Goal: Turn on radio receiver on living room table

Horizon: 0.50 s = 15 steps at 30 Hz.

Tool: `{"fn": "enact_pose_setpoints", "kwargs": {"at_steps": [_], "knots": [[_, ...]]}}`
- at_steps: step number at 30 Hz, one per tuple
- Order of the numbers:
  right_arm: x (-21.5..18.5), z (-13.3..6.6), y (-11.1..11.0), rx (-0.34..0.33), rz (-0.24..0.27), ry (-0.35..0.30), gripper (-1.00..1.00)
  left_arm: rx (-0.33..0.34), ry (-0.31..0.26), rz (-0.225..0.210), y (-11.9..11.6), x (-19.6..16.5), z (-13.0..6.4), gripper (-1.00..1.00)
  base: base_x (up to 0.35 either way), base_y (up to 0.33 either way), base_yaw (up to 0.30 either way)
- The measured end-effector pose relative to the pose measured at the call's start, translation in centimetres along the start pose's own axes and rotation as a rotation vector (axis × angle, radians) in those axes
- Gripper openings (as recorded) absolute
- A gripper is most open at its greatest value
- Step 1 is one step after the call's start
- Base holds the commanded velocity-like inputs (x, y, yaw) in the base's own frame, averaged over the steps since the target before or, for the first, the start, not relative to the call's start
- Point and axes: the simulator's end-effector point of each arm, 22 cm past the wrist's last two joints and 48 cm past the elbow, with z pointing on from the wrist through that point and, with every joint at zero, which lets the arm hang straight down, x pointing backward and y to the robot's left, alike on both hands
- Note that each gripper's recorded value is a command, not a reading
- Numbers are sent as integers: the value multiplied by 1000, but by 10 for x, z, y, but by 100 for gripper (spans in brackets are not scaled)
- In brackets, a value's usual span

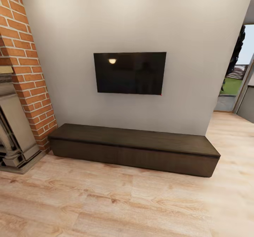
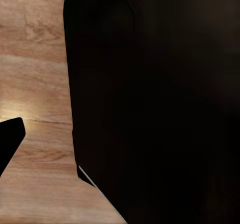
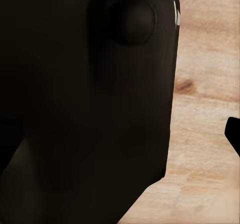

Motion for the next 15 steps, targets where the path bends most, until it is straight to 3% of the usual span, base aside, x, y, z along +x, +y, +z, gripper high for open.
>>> {"fn": "enact_pose_setpoints", "kwargs": {"at_steps": [15], "knots": [[-3,0,0,5,-18,-12,100,-2,-51,-4,2,-20,0,100,0,0,0]]}}
